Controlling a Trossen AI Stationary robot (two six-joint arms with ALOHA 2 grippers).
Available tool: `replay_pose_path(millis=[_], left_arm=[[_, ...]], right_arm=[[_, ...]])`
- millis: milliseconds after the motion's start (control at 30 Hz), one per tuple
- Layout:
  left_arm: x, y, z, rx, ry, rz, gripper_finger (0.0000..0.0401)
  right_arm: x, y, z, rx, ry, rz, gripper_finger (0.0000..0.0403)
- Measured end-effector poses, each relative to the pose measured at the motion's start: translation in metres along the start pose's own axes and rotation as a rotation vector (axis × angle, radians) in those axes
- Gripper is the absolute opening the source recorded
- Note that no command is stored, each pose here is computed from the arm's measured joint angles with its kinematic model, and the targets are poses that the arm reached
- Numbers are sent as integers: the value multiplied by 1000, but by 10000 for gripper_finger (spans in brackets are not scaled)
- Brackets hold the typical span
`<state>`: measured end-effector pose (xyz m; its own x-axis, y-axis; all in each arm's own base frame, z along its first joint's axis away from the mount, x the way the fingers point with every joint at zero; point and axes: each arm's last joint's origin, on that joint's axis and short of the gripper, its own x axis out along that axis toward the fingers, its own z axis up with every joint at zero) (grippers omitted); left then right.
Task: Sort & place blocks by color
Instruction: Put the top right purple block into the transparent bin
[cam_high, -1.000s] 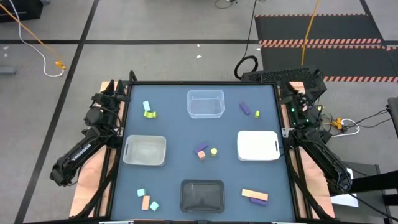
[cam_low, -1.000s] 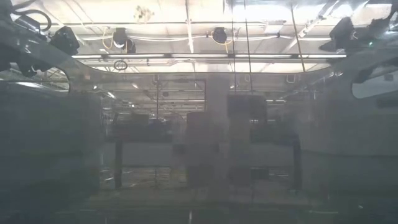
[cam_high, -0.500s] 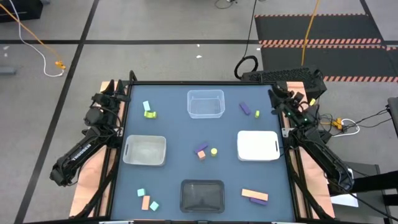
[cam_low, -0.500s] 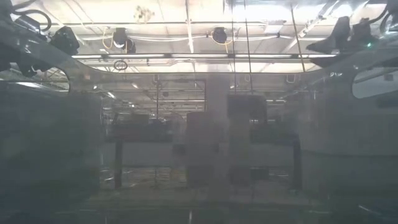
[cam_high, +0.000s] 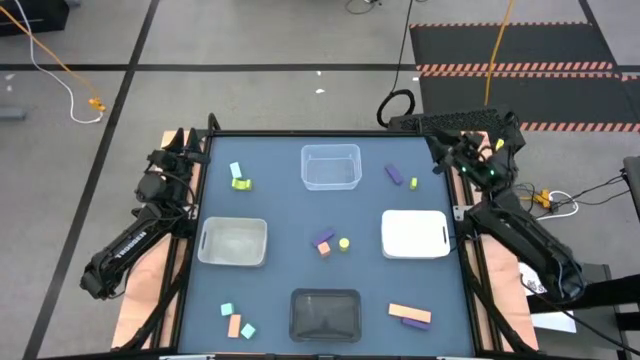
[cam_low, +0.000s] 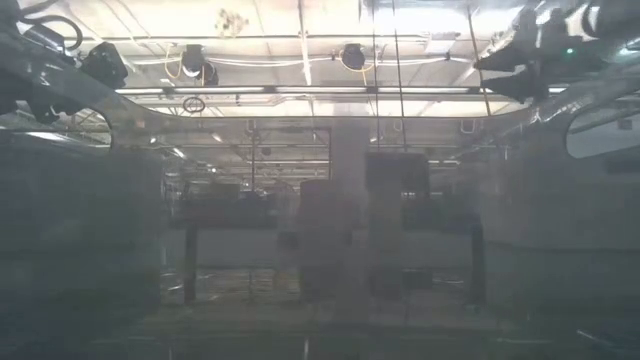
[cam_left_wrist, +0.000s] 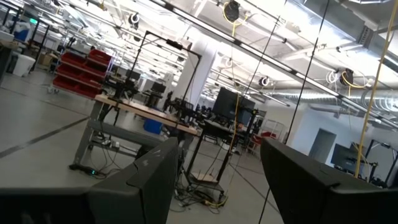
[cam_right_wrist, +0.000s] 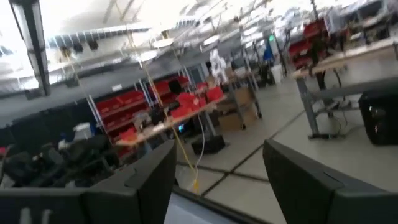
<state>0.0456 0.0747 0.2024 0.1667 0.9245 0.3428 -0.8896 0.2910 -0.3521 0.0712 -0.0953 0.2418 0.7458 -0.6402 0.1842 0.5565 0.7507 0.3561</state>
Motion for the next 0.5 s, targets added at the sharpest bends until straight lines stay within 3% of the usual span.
replay_pose_path(millis=[200, 500], left_arm=[[0, 0, 0, 0, 0, 0, 230], [0, 0, 0, 0, -1, 0, 230]], right_arm=[[23, 1, 12, 4, 133, -2, 231], [56, 15, 32, -89, 348, -38, 231]])
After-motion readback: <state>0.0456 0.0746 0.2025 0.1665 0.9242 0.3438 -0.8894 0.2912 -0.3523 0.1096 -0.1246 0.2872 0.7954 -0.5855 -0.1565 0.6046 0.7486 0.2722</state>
